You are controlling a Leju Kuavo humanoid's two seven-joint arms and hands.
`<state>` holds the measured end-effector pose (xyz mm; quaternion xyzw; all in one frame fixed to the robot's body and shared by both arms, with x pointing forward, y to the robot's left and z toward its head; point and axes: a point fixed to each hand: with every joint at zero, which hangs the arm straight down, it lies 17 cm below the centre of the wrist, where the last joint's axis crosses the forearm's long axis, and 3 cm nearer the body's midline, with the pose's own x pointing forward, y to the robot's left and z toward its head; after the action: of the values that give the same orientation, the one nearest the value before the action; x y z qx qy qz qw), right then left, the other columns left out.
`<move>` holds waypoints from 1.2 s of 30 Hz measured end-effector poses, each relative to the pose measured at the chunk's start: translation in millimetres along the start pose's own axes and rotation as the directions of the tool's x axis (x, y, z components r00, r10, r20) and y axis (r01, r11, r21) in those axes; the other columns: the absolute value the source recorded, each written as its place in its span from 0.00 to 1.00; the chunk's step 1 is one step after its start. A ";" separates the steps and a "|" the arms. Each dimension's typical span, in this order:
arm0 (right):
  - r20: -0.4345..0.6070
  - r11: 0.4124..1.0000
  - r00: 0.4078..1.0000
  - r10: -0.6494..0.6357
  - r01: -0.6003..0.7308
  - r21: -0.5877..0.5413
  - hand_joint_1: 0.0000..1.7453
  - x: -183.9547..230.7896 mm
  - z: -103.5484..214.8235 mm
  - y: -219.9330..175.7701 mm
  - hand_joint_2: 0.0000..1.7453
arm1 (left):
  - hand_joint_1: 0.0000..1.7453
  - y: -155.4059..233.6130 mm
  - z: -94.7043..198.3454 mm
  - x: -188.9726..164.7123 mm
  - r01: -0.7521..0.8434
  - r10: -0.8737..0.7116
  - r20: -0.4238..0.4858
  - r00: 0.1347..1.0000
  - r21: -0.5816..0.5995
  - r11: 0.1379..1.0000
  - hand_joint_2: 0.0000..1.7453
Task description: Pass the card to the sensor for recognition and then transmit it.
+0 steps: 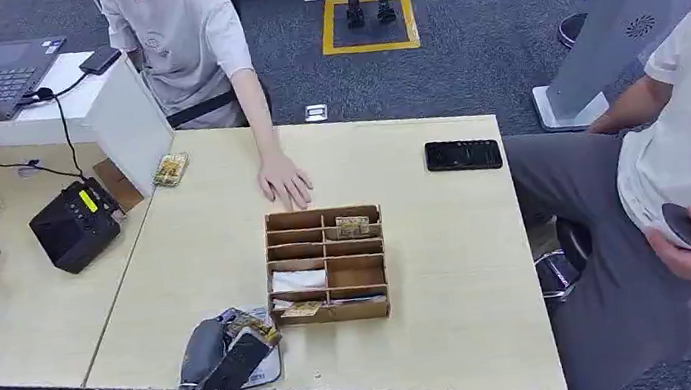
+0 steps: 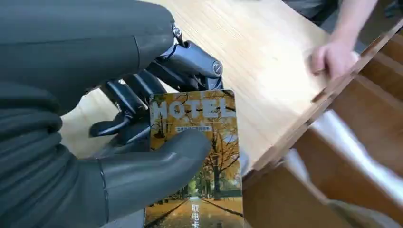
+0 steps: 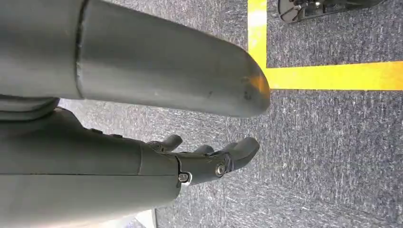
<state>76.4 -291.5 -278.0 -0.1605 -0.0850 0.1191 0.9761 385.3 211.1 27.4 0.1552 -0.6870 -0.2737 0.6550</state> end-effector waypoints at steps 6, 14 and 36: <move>0.011 1.000 1.000 0.017 -0.017 -0.002 0.00 2.9 -0.2 -0.8 0.00 | 1.00 33.7 -6.3 41.0 -0.444 0.430 0.143 0.891 0.083 0.892 1.00; 0.024 0.999 0.999 0.036 -0.036 -0.003 0.00 6.2 -0.2 -0.9 0.00 | 1.00 122.8 -11.7 53.4 -0.700 0.623 0.324 0.711 0.242 0.672 1.00; 0.079 0.990 0.987 0.136 -0.138 0.016 0.00 21.9 0.6 3.2 0.00 | 1.00 226.5 -28.0 97.0 -0.108 -0.180 0.341 0.923 0.677 0.728 1.00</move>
<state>96.6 -282.7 -275.7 -0.1506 -0.1104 0.1930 0.9633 436.7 332.5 237.4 0.3423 -0.8501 -0.0390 0.3983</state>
